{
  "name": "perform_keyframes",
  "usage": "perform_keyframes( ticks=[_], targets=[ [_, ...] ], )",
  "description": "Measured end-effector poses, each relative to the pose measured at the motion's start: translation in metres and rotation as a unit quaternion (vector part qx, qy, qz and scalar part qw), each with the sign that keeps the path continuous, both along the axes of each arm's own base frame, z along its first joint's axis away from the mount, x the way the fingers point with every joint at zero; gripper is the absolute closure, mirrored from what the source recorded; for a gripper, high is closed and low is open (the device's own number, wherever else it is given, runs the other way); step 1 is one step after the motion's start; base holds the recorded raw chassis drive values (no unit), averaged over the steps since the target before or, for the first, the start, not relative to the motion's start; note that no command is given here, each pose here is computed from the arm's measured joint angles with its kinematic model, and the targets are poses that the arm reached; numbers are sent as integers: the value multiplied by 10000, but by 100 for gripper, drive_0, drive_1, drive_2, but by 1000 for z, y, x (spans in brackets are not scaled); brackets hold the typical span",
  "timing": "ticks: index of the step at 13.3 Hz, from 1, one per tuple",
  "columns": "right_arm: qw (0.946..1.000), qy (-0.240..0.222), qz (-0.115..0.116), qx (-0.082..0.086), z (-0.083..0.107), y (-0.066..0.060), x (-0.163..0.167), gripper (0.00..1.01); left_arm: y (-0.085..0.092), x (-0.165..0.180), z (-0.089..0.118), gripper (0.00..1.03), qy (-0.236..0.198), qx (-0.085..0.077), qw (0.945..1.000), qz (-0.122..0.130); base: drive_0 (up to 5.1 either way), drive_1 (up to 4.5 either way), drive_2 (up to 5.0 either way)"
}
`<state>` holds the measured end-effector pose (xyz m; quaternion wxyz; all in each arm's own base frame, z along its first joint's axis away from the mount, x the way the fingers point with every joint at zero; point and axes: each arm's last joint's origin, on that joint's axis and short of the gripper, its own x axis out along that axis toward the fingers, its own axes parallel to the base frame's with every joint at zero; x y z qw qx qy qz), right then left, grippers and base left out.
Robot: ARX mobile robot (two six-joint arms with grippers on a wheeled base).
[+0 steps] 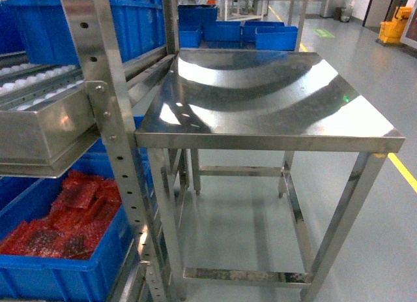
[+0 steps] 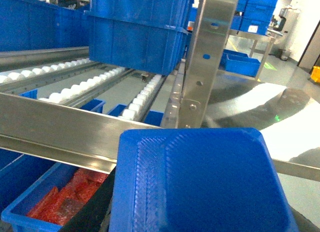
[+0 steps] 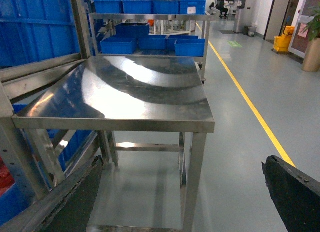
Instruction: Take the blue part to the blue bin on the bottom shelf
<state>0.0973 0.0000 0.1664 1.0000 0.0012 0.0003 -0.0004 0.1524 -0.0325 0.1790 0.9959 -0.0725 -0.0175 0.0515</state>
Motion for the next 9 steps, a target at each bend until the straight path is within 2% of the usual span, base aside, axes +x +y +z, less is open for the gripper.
perform_keyframes(
  ticks=[9],
  targets=[
    [10000,-13,2,0,0,0,0,3,0,0,0,60,-6,-2,10000,-2,-501,244,244]
  ],
)
